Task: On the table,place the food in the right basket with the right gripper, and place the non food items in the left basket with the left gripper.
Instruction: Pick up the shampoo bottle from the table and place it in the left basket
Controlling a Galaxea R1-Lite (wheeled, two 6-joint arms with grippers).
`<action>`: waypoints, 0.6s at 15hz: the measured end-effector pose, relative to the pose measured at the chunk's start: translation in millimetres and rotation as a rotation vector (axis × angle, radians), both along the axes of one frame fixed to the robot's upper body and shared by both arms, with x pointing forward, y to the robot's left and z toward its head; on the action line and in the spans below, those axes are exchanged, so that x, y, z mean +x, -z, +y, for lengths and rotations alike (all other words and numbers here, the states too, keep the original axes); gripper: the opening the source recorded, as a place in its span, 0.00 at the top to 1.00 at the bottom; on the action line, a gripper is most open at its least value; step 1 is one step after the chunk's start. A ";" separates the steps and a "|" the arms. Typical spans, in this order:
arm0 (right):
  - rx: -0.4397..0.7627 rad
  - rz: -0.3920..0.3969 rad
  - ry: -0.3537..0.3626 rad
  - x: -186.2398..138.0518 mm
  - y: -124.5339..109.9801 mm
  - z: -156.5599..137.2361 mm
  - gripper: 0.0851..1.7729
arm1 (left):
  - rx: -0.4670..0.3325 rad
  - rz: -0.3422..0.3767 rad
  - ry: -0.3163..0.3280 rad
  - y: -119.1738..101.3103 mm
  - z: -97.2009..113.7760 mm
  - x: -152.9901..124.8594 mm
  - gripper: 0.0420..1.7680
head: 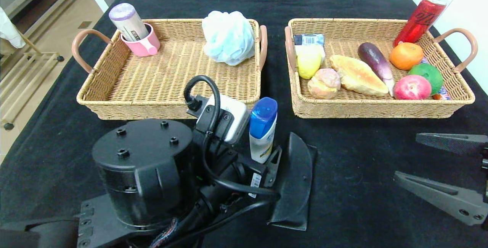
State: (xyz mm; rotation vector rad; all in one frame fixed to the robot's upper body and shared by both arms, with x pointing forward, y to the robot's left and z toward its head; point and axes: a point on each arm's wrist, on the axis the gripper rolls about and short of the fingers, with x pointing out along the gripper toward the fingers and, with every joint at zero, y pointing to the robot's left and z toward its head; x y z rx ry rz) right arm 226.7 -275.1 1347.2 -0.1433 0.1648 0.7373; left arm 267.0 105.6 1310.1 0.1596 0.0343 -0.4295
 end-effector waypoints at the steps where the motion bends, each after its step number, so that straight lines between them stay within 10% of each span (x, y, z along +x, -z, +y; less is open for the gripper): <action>1: 0.000 -0.001 0.000 -0.1 -0.2 0.0 0.04 | -0.020 -0.016 0.001 -1.6 -2.8 1.9 0.03; 9: 0.001 -0.002 0.001 -0.3 -0.4 -0.2 0.04 | -0.043 -0.044 -0.014 -5.2 -13.6 14.4 0.03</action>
